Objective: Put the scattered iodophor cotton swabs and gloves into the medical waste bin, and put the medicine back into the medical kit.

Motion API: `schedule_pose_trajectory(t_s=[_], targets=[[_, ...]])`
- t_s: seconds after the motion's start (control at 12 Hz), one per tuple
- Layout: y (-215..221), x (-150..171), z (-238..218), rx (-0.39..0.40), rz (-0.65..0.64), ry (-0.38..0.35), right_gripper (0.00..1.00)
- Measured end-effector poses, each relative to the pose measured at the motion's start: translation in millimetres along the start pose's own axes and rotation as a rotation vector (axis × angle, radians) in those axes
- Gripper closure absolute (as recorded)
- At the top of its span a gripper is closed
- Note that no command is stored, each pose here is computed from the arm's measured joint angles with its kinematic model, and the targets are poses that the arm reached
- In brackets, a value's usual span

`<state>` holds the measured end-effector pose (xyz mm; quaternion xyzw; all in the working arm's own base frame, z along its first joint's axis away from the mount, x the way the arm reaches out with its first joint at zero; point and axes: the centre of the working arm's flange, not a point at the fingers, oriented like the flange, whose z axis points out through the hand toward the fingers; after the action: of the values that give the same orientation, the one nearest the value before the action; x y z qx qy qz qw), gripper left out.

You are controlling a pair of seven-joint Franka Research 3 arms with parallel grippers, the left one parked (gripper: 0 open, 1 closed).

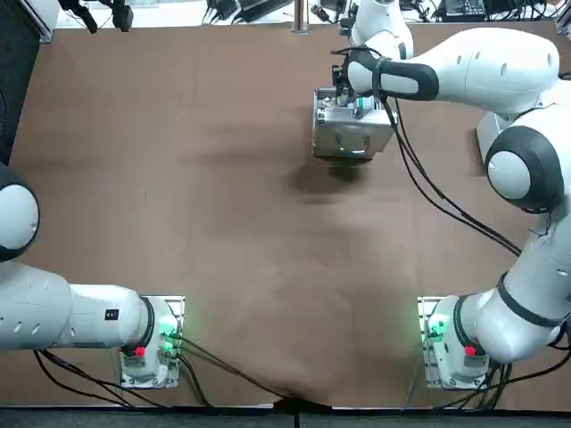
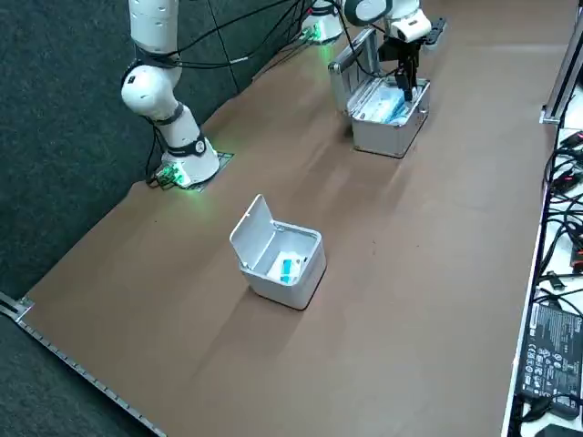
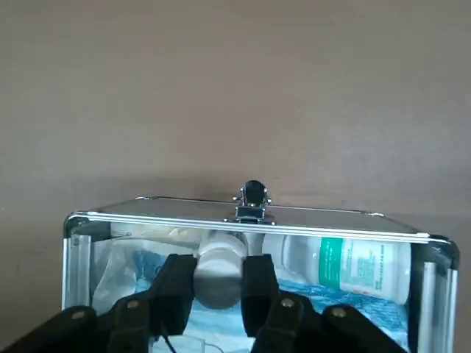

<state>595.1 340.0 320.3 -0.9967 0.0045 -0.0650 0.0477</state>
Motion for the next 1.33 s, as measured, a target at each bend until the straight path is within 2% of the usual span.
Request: schedule_pose_trajectory(t_s=[0.5, 0.75, 0.83, 1.17, 1.25, 1.33], targets=[[1.4, -0.7, 9.7, -0.008, 0.002, -0.007, 0.63], [2.6, -0.4, 13.1, -0.015, -0.002, -0.007, 0.59], [3.1, 0.1, 12.8, -0.016, -0.001, -0.006, 0.53], [5.2, 3.5, 10.4, -0.016, 0.003, 0.001, 0.09], [5.8, 4.1, 10.2, -0.016, 0.004, 0.002, 0.08], [6.3, 4.8, 9.5, -0.016, 0.005, 0.004, 0.02]])
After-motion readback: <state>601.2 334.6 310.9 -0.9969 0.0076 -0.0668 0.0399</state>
